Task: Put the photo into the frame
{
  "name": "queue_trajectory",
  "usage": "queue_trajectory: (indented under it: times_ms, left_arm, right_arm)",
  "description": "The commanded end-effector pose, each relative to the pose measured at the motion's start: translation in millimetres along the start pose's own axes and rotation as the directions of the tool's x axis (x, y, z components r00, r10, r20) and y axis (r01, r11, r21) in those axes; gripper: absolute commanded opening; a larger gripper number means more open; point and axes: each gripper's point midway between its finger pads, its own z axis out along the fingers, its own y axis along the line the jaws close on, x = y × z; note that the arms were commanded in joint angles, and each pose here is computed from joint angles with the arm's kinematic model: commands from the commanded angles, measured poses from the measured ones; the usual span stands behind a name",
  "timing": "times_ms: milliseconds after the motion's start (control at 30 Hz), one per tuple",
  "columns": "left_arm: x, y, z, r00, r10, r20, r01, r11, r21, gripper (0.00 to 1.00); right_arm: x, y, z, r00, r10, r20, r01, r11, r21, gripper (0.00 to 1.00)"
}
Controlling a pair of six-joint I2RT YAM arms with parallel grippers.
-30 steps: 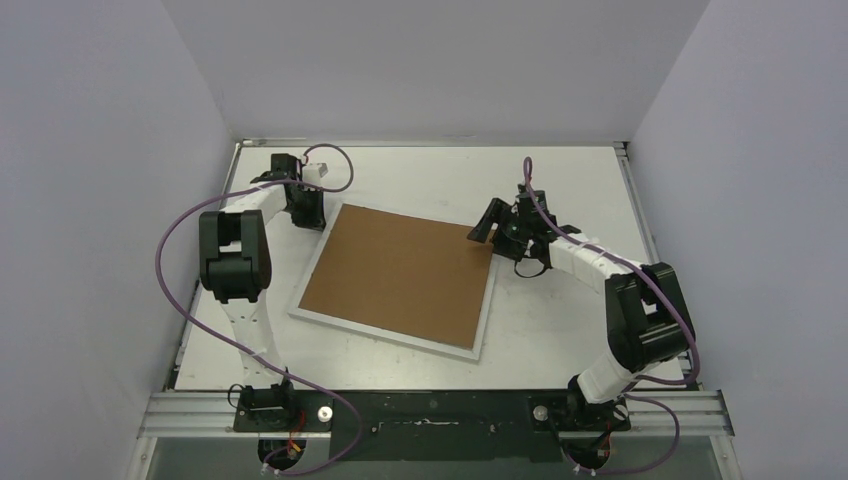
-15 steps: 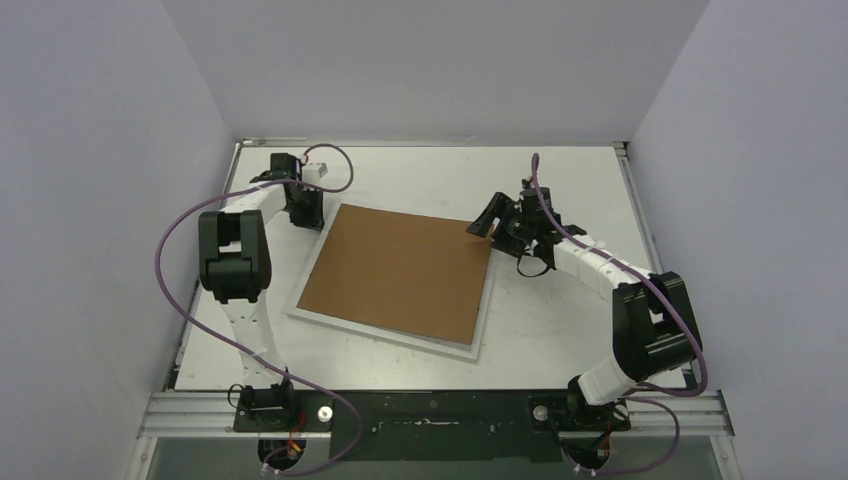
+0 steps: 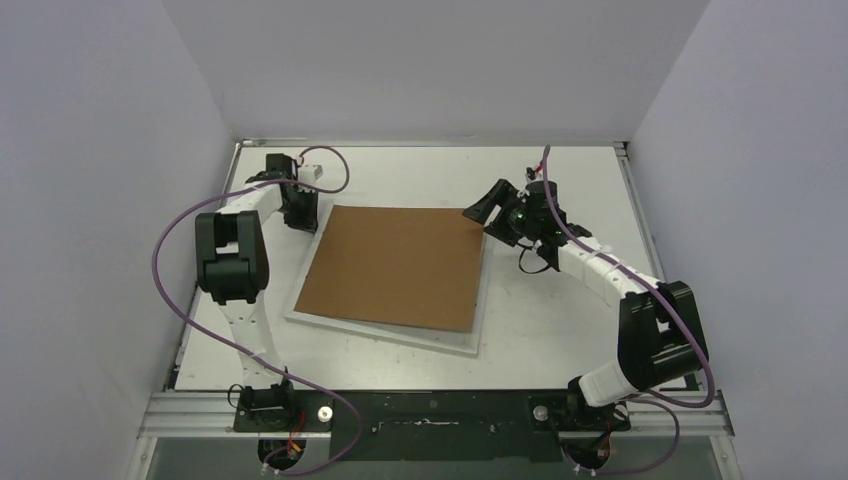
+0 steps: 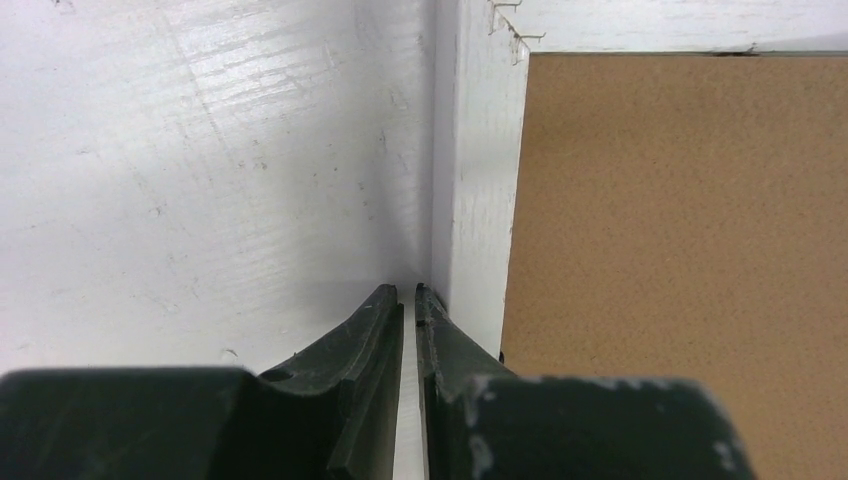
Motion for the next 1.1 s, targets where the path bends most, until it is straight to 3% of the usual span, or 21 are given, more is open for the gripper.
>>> queue_trajectory:
  times_ms: [0,267,467,667,867,1067]
  left_arm:
    - [28.0,-68.3,-12.5,0.994,-0.033,-0.104,0.057,0.970,0.235,0.11]
    - [28.6,-71.2,-12.7,0.994,-0.041,-0.098,0.064,0.967,0.248,0.10]
    - [29.3,-72.2,-12.6,0.994,-0.050,-0.094,0.073,0.963,0.258,0.10]
    - [28.9,-71.7,-14.6,0.994,-0.059,-0.086,0.080,0.961,0.266,0.10]
    - [27.5,-70.4,-18.5,0.995,-0.070,-0.074,0.088,0.959,0.271,0.09]
    - [28.5,-72.0,-21.0,0.995,-0.077,-0.067,0.093,0.956,0.279,0.09]
  right_arm:
    - [12.3,120.1,-31.8,0.996,-0.037,-0.078,-0.001,0.901,-0.434,0.73]
    - [6.1,148.1,-44.8,0.996,0.006,-0.095,-0.057,0.835,-0.547,0.74]
    - [8.5,166.0,-55.0,0.988,0.056,-0.141,-0.136,0.740,-0.658,0.74]
    - [14.2,181.5,-54.4,0.984,0.050,-0.171,-0.157,0.704,-0.692,0.75]
    - [20.4,189.2,-46.0,0.980,0.029,-0.196,-0.157,0.719,-0.678,0.75]
    - [18.7,180.6,-42.6,0.987,-0.022,-0.159,-0.078,0.802,-0.592,0.74]
